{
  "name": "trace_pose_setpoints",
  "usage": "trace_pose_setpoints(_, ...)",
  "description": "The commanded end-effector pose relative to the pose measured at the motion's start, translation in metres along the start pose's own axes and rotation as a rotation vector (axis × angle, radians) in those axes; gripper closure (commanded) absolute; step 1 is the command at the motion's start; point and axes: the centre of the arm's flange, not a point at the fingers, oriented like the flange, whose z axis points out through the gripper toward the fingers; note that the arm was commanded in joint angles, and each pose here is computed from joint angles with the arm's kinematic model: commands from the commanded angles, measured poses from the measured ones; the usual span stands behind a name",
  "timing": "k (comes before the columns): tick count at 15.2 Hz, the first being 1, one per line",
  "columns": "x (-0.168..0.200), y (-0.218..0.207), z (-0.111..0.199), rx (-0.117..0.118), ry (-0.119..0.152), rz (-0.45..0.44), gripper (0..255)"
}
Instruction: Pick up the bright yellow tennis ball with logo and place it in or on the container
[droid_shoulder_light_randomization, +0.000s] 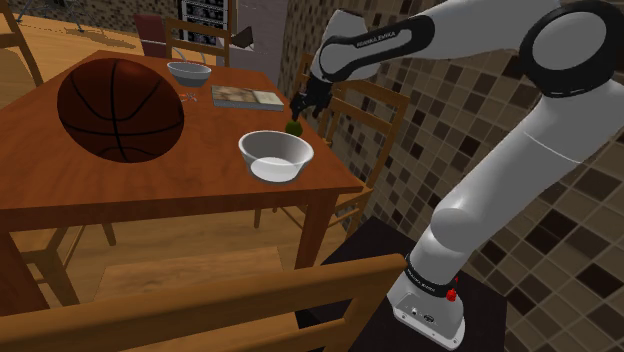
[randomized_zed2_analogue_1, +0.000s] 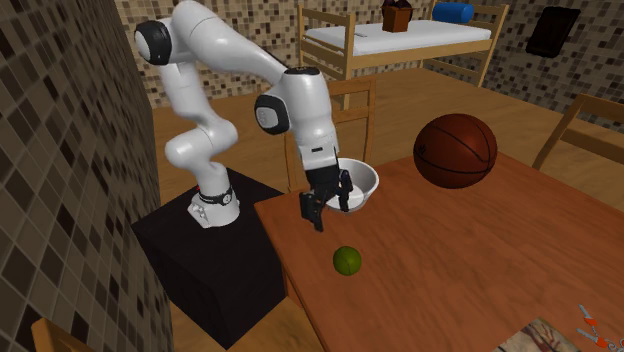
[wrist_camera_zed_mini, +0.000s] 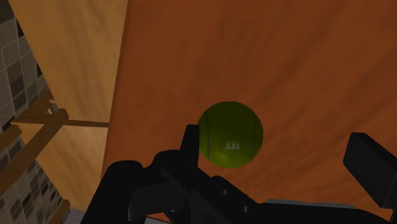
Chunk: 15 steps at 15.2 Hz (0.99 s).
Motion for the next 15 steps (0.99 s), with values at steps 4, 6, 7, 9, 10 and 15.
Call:
trace_pose_setpoints(4, 0.043, 0.012, 0.040, -0.027, 0.044, 0.008, 0)
trace_pose_setpoints(6, 0.050, 0.015, 0.051, -0.031, 0.050, 0.009, 0)
trace_pose_setpoints(7, 0.050, 0.015, 0.056, -0.031, 0.050, 0.009, 0)
trace_pose_setpoints(9, 0.050, 0.015, 0.067, -0.031, 0.050, 0.009, 0)
trace_pose_setpoints(10, 0.051, 0.016, 0.072, -0.031, 0.050, 0.009, 0)
trace_pose_setpoints(15, 0.051, 0.016, 0.085, -0.031, 0.050, 0.009, 0)
